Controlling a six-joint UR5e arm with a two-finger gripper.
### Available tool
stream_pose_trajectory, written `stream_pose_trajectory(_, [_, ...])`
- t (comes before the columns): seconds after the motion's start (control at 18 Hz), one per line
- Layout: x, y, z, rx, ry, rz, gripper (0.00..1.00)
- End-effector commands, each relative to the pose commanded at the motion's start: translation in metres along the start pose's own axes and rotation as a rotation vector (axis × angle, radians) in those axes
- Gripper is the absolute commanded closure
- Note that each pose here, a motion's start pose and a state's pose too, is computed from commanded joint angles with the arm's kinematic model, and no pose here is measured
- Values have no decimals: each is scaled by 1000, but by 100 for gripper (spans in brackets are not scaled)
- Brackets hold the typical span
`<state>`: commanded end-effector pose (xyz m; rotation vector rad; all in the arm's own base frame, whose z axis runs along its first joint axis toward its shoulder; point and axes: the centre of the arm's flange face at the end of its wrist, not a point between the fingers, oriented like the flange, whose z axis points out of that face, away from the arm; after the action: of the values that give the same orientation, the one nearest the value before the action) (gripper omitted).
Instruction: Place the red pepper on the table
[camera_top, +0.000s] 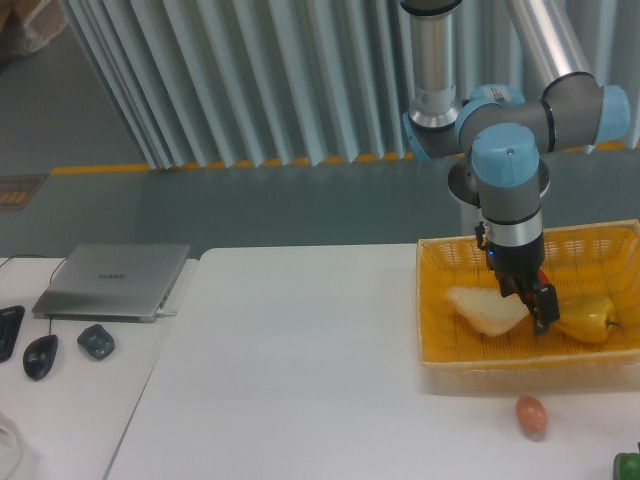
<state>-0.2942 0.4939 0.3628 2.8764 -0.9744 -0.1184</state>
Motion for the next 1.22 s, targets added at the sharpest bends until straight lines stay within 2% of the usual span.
stream_pose_trajectory(0.11, [10,-13,3,-63,32,123,3])
stream_pose_trajectory(0.22, [13,-16,3,-65,59,240,3])
stream_pose_trajectory(0.56, [34,-29,3,-109,122,485,0])
stream_pose_trajectory(0.78, [50,-23,2,-192,190,565,0])
stream_pose_trajectory(1.06, [58,-22,4,-186,206,639,0])
stream_pose_trajectory(1.22, [65,-19,24,-179,261,723,0])
